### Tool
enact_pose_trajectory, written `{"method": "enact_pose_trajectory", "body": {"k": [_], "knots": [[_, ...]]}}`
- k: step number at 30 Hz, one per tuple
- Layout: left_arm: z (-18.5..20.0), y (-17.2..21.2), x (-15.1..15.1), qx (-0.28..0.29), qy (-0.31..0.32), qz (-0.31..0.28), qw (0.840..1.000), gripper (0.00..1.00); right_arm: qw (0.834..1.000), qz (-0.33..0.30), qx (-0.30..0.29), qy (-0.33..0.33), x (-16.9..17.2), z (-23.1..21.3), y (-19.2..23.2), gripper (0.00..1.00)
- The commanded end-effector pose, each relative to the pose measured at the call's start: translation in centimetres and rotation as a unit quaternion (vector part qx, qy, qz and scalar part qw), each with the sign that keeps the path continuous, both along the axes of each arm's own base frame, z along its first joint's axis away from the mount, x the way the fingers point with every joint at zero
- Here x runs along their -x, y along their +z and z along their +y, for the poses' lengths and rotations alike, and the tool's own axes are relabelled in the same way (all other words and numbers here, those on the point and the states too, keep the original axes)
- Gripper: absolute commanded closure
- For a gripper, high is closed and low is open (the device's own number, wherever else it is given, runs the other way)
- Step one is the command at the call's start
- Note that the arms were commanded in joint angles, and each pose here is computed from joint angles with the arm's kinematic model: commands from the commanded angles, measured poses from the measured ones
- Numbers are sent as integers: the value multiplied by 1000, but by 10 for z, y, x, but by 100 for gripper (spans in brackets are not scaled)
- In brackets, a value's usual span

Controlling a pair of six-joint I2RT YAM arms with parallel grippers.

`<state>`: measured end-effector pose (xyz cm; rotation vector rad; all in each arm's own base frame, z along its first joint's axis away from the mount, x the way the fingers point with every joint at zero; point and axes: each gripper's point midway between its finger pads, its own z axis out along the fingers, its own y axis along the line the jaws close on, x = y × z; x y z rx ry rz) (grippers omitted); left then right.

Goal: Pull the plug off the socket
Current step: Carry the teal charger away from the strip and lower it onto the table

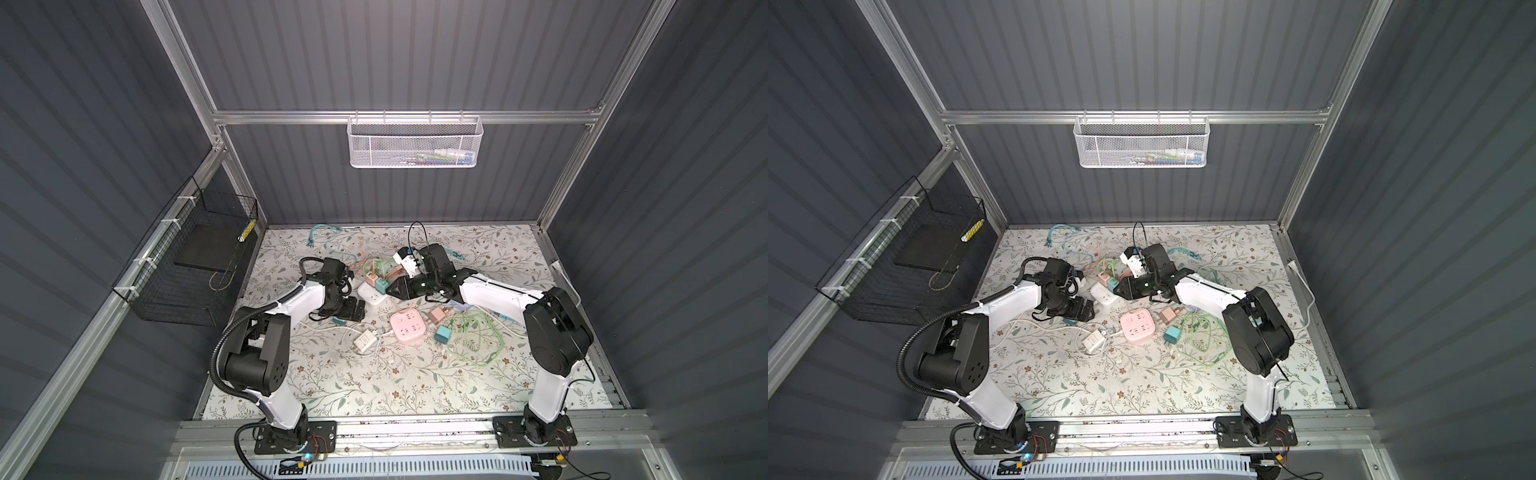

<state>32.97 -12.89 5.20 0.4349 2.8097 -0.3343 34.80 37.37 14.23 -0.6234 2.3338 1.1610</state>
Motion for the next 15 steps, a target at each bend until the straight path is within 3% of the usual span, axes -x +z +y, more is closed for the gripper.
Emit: {"method": "enact_pose_trajectory", "body": {"k": [1,8,15], "knots": [[-5,15,-3,20,-14,-37,999,0,1000,15,-21,9,8,9,1,73],[-13,15,-1,43,-29,-36,998,0,998,26,-35,35,25,33,8,73],[-15,16,2,51,-32,-40,997,0,998,58,-23,33,25,57,-18,71]]}}
